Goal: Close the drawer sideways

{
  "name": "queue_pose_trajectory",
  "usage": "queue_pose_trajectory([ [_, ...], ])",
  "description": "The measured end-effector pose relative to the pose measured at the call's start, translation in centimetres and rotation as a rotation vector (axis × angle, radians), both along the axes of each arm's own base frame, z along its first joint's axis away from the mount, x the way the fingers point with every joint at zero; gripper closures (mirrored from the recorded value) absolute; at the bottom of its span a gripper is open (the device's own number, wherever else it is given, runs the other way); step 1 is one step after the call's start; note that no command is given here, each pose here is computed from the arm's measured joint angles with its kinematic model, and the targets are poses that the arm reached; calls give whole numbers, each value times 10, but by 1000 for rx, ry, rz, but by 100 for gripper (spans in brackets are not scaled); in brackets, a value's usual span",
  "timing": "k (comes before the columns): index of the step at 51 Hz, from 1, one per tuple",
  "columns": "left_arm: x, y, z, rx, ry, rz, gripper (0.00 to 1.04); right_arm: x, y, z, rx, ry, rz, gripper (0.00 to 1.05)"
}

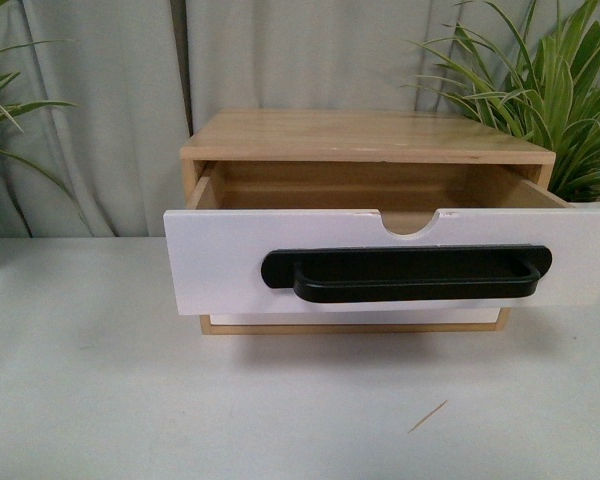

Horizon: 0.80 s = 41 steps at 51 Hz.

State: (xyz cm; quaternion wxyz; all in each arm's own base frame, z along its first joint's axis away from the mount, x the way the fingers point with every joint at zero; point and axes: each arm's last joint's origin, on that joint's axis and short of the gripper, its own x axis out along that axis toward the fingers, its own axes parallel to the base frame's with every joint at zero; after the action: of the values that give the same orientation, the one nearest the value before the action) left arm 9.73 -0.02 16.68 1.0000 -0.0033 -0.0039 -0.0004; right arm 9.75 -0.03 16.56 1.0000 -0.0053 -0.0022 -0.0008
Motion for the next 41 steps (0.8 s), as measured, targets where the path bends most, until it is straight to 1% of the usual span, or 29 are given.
queue_pose_trajectory([
  [41, 0, 0, 0, 0, 0, 0, 6, 0, 0, 0, 0, 0, 0, 9],
])
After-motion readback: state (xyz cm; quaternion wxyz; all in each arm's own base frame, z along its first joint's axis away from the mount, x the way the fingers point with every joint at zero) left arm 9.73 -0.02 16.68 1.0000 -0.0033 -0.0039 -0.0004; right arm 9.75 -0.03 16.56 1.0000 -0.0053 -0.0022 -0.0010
